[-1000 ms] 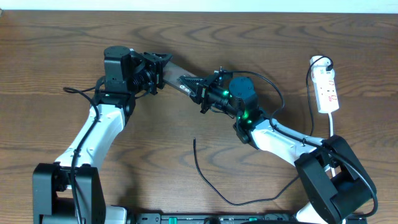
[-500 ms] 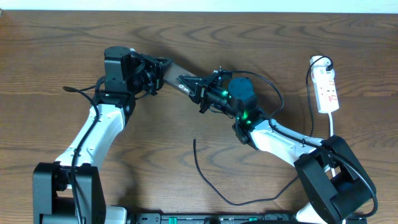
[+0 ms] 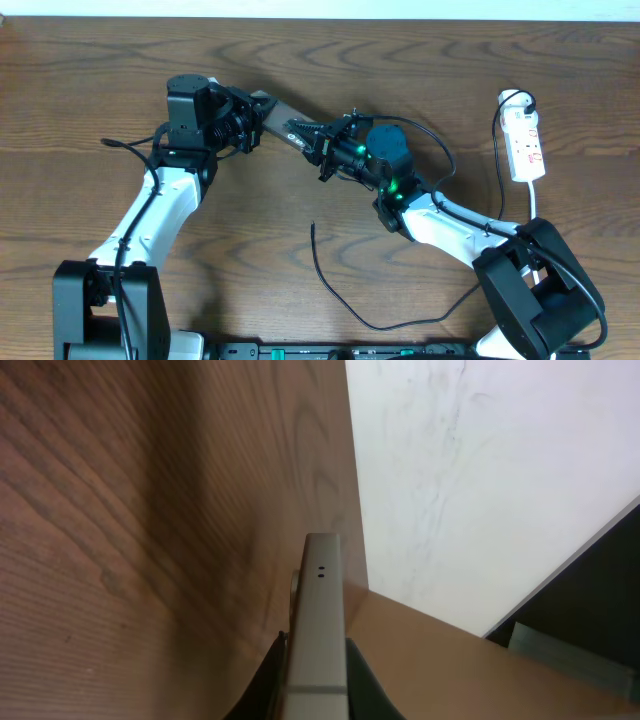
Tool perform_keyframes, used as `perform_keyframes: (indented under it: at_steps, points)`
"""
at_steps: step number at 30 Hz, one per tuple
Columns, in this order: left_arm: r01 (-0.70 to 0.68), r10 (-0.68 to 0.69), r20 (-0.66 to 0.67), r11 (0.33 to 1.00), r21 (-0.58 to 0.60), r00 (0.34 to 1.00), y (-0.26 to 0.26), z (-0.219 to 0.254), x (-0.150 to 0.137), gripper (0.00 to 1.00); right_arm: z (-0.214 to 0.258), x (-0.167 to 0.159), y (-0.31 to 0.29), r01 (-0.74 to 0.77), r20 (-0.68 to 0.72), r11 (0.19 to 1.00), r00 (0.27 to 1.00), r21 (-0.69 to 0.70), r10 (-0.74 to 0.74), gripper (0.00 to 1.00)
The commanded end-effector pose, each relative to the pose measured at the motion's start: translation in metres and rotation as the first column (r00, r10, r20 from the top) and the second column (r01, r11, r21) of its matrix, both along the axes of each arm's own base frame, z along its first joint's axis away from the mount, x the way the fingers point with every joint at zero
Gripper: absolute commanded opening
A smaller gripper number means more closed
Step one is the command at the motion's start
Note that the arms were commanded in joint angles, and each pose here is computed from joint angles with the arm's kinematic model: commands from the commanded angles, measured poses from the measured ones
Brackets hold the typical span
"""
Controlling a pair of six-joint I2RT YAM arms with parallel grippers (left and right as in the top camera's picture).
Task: Plug charger to phone and switch on socket
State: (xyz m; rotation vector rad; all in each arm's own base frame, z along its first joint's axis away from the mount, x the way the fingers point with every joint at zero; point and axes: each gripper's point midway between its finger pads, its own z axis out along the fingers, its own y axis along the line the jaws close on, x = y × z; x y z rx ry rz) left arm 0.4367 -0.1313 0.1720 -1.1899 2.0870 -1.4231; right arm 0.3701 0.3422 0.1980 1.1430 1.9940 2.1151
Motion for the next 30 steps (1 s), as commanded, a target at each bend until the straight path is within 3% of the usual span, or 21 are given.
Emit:
perform_keyframes:
  at_steps: [1, 4, 6, 10, 15, 17, 22, 30]
  points:
    - [0.015, -0.016, 0.019, 1.000, 0.012, 1.000, 0.000, 0.001, 0.001, 0.07, 0.009, -0.012, 0.013, -0.058, 0.052, 0.998, 0.997, -0.009, 0.058, 0.01]
    - [0.016, -0.016, 0.015, 1.000, 0.014, 1.000, 0.000, 0.000, 0.000, 0.07, 0.007, -0.012, 0.013, -0.059, 0.058, 0.998, 0.996, -0.024, 0.061, 0.04]
    - [0.016, -0.016, 0.015, 1.000, 0.014, 1.000, 0.000, 0.000, 0.000, 0.07, 0.005, -0.012, 0.013, -0.061, 0.066, 0.997, 0.996, -0.038, 0.063, 0.23]
    - [0.016, -0.016, 0.014, 1.000, 0.014, 1.000, 0.000, 0.000, 0.000, 0.07, 0.002, -0.012, 0.013, -0.064, 0.114, 0.995, 0.991, -0.078, 0.072, 0.36]
    - [0.015, -0.015, 0.014, 1.000, 0.015, 1.000, 0.000, 0.000, 0.000, 0.07, 0.001, -0.012, 0.012, -0.064, 0.136, 0.993, 0.988, -0.099, 0.077, 0.86]
    - [0.011, -0.011, 0.015, 1.000, 0.015, 1.000, 0.002, 0.000, 0.001, 0.07, 0.001, -0.012, 0.012, -0.063, 0.155, 0.992, 0.985, -0.111, 0.080, 0.99]
    - [0.002, -0.003, 0.024, 0.999, 0.040, 1.000, 0.013, -0.003, 0.003, 0.07, -0.003, -0.010, 0.007, -0.074, 0.228, 0.983, 0.967, -0.171, 0.112, 0.99]
    - [-0.016, 0.022, -0.046, 0.991, 0.131, 0.999, 0.052, -0.028, -0.007, 0.07, -0.042, -0.004, -0.018, -0.104, 0.139, 0.950, 0.979, -0.295, 0.150, 0.99]
